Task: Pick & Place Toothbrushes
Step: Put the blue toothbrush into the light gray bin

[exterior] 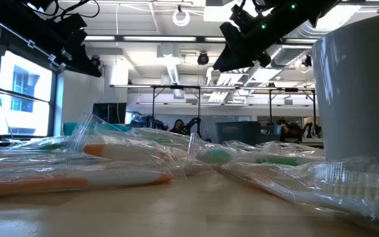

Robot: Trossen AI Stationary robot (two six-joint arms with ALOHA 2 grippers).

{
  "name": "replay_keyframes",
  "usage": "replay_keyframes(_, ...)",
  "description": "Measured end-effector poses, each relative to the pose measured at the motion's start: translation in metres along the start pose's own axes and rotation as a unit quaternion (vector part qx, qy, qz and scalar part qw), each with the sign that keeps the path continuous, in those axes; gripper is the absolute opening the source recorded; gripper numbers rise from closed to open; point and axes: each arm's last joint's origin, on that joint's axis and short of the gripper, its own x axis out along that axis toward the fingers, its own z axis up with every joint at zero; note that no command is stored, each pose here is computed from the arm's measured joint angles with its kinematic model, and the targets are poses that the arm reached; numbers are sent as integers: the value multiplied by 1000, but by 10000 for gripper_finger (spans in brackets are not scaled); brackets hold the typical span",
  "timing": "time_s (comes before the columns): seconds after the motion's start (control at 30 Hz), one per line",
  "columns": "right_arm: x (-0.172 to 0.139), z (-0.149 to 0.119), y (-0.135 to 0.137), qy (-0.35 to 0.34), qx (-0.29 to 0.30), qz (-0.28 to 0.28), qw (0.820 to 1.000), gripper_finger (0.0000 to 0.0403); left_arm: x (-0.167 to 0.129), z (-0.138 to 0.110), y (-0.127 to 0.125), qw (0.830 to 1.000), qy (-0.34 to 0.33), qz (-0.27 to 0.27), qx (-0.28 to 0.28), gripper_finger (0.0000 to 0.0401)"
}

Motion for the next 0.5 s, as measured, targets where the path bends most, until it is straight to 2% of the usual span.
replay_keyframes(0.33, -1, 0, 0, 2, 4, 1, 1000, 134, 0, 0, 0, 1000, 0, 0, 0, 6)
replay_keyframes(0.5, -12, 2, -2, 11, -3, 5, 1000, 134, 0, 0, 0, 1000, 1, 0, 1, 6)
